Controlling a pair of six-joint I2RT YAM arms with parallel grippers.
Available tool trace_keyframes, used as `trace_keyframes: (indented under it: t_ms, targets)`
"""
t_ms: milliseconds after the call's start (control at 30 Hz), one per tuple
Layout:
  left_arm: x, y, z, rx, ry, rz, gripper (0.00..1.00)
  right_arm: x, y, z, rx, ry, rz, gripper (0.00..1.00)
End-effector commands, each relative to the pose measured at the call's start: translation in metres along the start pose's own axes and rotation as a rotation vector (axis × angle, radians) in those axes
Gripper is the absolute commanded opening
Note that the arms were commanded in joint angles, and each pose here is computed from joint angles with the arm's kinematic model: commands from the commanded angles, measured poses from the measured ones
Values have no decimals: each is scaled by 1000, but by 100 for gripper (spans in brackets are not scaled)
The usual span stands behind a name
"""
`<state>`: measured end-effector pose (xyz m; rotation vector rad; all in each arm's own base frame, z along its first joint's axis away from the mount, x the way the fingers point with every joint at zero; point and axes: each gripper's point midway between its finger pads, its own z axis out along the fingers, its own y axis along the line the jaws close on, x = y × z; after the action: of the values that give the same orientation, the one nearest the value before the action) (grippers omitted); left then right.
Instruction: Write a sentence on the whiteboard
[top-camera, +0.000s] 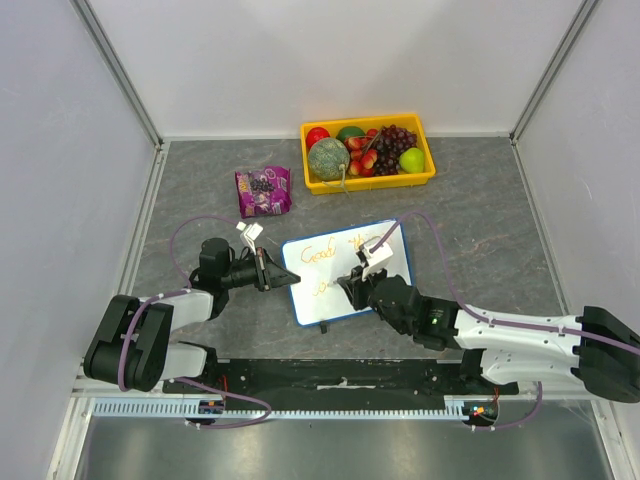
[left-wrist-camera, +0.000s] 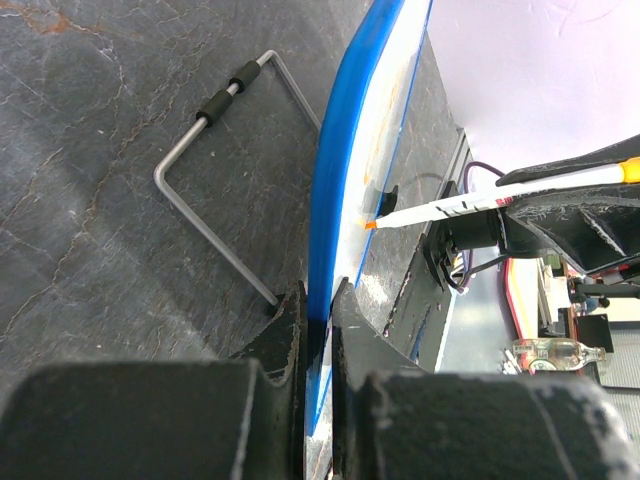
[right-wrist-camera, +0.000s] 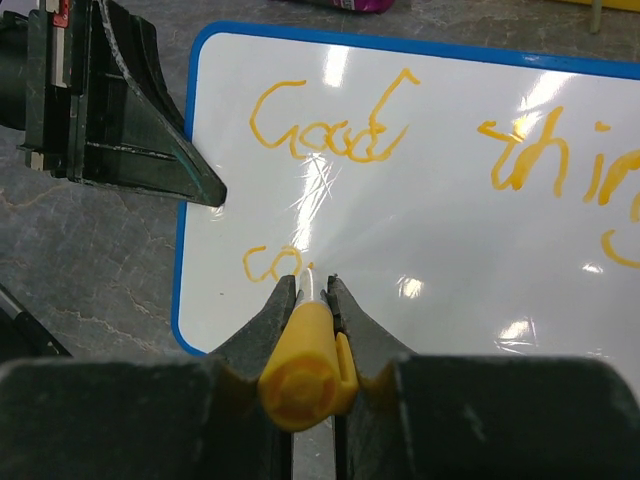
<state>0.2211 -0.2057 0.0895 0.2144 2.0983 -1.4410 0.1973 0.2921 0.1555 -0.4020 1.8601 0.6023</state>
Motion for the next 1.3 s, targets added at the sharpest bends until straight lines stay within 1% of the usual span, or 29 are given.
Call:
trace_keyframes:
  t_ms: [0, 167, 267, 733, 1267]
  targets:
    - [1, 34, -1, -166, -32, -31, 2, 13, -11, -4, 29, 27, -6, 0]
    - [1, 35, -1, -166, -32, -29, 2, 21, -8, -7, 1, 51, 5, 0]
    - [1, 35, -1, -166, -32, -29, 2, 20, -9, -8, 1, 42, 16, 0]
    - [0, 34, -1, -165, -34, -28, 2, -13, -9, -1, 46, -51, 13, 0]
    - [1, 34, -1, -164, -33, -27, 2, -27, -21, 0, 78, -96, 44, 0]
